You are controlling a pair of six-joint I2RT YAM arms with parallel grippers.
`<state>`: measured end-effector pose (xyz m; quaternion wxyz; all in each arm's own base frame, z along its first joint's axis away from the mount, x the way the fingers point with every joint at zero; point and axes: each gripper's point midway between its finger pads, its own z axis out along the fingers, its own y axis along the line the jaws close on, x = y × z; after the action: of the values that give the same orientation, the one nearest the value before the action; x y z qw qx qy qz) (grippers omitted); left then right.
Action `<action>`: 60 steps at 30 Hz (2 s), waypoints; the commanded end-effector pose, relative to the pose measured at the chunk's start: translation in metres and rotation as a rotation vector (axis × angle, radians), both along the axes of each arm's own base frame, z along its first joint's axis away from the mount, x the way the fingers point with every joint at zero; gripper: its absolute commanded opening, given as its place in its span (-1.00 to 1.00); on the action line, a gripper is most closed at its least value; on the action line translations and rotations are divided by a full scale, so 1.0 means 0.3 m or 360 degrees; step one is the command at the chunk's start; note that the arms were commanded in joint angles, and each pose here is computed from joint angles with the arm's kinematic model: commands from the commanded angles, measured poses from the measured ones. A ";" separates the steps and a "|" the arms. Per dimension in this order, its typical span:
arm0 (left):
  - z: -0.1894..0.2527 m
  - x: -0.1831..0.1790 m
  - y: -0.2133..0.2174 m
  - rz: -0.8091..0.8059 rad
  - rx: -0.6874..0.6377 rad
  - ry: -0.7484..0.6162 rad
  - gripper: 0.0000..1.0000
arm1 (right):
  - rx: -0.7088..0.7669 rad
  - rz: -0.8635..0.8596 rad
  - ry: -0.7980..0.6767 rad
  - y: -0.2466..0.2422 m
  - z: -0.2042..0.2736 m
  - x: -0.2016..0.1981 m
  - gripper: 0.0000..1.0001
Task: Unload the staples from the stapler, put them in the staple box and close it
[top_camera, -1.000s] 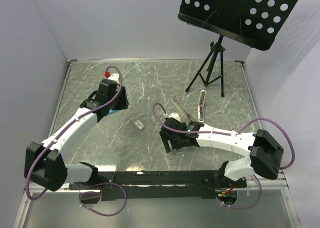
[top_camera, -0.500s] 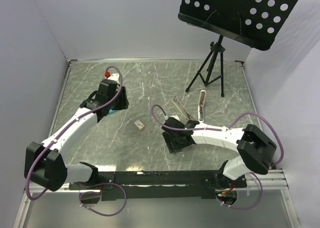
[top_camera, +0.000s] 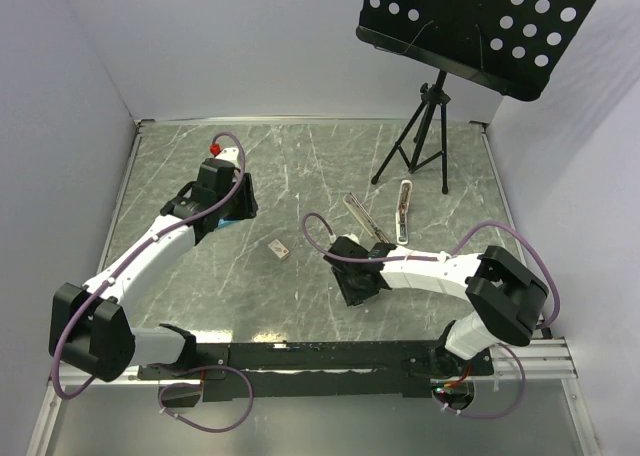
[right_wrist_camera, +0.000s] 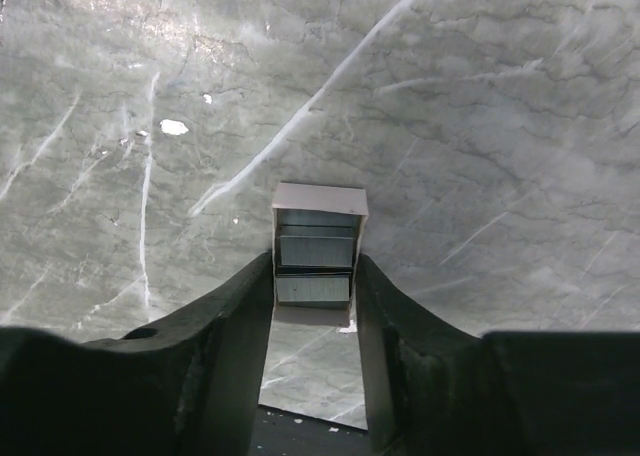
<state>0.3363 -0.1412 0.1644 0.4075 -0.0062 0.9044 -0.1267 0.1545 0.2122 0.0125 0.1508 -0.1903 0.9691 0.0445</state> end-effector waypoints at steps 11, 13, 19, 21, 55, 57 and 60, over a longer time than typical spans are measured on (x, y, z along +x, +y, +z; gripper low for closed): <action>-0.090 0.003 -0.079 -0.0049 -0.0185 0.0219 -0.05 | 0.0142 0.0274 -0.0217 0.145 0.094 0.131 -0.27; -0.122 -0.012 -0.080 -0.0065 -0.0265 0.0296 -0.05 | 0.0163 0.0322 -0.0214 0.179 0.088 0.144 -0.27; -0.189 -0.013 -0.072 -0.0076 -0.0274 0.0405 -0.03 | 0.0264 0.0456 -0.0256 0.305 0.103 0.206 -0.25; -0.218 -0.017 -0.075 -0.0084 -0.0278 0.0456 0.00 | 0.0282 0.0475 -0.0281 0.335 0.112 0.229 -0.23; -0.335 -0.037 -0.127 -0.0213 -0.0403 0.0693 -0.11 | 0.0210 0.0341 -0.0375 0.292 0.030 0.207 0.05; -0.339 -0.040 -0.128 -0.0216 -0.0403 0.0703 -0.12 | 0.0210 0.0342 -0.0377 0.298 0.029 0.206 0.05; -0.348 -0.043 -0.125 -0.0208 -0.0398 0.0716 -0.12 | 0.0205 0.0352 -0.0385 0.307 0.029 0.209 -0.04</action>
<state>0.3177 -0.1731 0.0525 0.1779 -0.0334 0.9523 -0.2458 0.2161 0.2962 0.0166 0.2597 -0.2944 0.9151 0.0925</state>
